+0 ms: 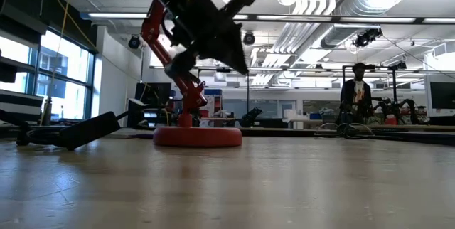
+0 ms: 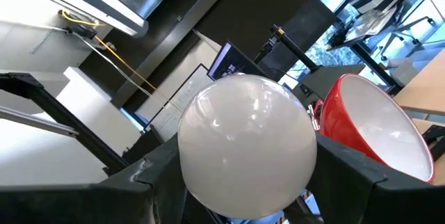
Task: Screw lightbulb
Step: Insert the lightbulb on the lamp
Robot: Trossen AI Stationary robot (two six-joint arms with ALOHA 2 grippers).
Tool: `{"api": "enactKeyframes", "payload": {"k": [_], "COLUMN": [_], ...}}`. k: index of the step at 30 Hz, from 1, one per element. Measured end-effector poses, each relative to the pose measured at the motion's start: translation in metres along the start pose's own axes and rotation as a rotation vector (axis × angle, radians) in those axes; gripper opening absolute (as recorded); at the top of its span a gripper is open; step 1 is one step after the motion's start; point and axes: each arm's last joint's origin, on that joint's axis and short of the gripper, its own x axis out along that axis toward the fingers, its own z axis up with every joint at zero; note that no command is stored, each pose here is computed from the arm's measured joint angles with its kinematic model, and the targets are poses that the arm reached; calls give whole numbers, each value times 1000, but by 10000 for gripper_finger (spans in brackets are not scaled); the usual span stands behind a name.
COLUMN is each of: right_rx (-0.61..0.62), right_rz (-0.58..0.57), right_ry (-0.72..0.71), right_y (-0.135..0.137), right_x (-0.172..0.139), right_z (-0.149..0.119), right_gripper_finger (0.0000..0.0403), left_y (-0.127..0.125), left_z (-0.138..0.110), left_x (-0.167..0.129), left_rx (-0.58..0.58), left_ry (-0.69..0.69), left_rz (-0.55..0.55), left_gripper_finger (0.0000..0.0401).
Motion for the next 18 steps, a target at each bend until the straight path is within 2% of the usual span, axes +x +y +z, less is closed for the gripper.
{"api": "enactKeyframes", "payload": {"k": [3, 5, 10, 14, 16, 18], "right_rx": [-5, -18, -19, -18, -17, -19], "right_rz": [0, 0, 0, 7, 7, 7], "right_ry": [0, 0, 0, 6, 6, 6], "right_y": [0, 0, 0, 0, 0, 0], "right_x": [0, 0, 0, 0, 0, 0], "right_z": [0, 0, 0, 0, 0, 0], "right_gripper_finger": [234, 234, 234, 234, 234, 234], "left_y": [4, 2, -31, -54, -63, -72], "left_z": [21, 33, 48, 50, 48, 44], "left_x": [4, 8, 8, 1, -2, -5], "left_rx": [60, 155, 464, 710, 784, 856], "left_ry": [-37, -7, 174, 234, 276, 326], "left_rz": [122, 172, 40, 9, -9, -86], "left_gripper_finger": [0, 0, 0, 0, 0, 0]}}
